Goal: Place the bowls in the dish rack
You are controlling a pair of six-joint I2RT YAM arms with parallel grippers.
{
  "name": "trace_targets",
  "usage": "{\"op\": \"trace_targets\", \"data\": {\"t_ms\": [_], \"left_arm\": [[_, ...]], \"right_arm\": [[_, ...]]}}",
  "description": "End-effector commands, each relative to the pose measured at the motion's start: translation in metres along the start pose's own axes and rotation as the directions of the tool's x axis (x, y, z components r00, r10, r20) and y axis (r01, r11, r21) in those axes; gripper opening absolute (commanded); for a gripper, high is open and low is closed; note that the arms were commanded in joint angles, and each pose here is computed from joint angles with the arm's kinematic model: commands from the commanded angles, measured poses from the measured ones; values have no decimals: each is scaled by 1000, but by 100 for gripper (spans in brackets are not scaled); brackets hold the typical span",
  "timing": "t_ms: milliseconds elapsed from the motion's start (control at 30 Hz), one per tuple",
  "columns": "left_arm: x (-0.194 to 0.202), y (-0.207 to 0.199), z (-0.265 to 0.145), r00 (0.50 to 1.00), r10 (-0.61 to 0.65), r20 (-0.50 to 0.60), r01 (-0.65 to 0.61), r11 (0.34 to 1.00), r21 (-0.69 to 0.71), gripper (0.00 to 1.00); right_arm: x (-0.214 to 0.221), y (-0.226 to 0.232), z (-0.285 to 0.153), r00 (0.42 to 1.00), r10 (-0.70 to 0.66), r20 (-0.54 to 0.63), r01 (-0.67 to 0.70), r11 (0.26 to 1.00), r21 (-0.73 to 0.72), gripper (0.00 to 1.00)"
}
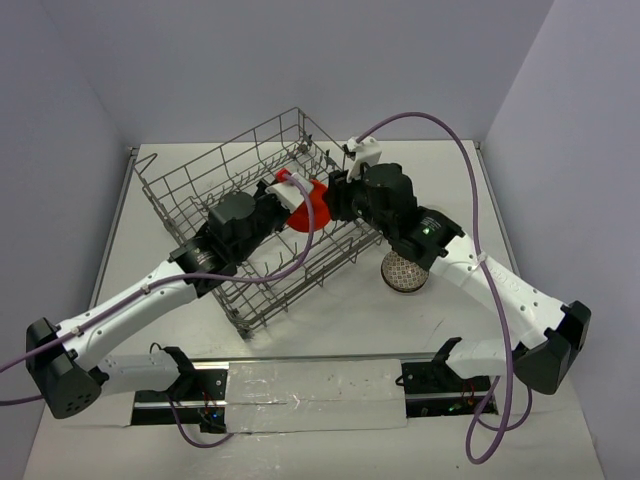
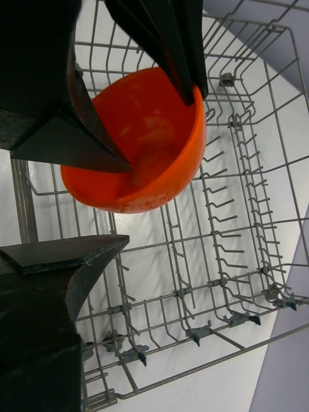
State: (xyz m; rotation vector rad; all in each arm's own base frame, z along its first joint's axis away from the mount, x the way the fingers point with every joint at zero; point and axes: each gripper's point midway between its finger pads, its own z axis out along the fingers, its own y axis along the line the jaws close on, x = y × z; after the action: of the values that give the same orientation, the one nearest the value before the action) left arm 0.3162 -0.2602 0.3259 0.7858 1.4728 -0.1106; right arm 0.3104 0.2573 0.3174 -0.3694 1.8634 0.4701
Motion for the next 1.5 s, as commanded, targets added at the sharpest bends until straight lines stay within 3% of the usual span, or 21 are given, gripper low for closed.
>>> {"op": "trace_targets", "data": {"t_ms": [0, 200, 533, 667, 1100, 1367, 1467], "left_arm": [[-27, 13, -11, 994, -18, 107, 21, 999, -25, 0], [-10, 17, -10, 996, 34, 87, -28, 997, -66, 0], [28, 54, -24, 953, 303, -1, -299, 940, -165, 0], [24, 50, -27, 932, 360, 28, -353, 925, -139, 0], [-6, 26, -31, 945, 250, 210, -248, 968, -37, 0], [-20, 21, -24, 957, 140, 253, -142, 990, -9, 0], [-23, 22, -22, 958, 117, 260, -119, 993, -8, 0]], "right_arm": [[-31, -1, -9, 996, -20, 84, 18, 1000, 18, 50], [-34, -13, -26, 992, -56, 113, 51, 997, 51, 51], [-18, -42, -57, 980, -10, 200, -12, 994, 111, 50], [-10, -39, -54, 981, 5, 195, -21, 996, 82, 50], [-14, 30, -42, 991, -32, 131, 66, 962, -265, 47], [-11, 41, -27, 995, -10, 97, 37, 959, -281, 47], [-13, 38, -18, 995, 21, 93, 1, 974, -226, 43]]}}
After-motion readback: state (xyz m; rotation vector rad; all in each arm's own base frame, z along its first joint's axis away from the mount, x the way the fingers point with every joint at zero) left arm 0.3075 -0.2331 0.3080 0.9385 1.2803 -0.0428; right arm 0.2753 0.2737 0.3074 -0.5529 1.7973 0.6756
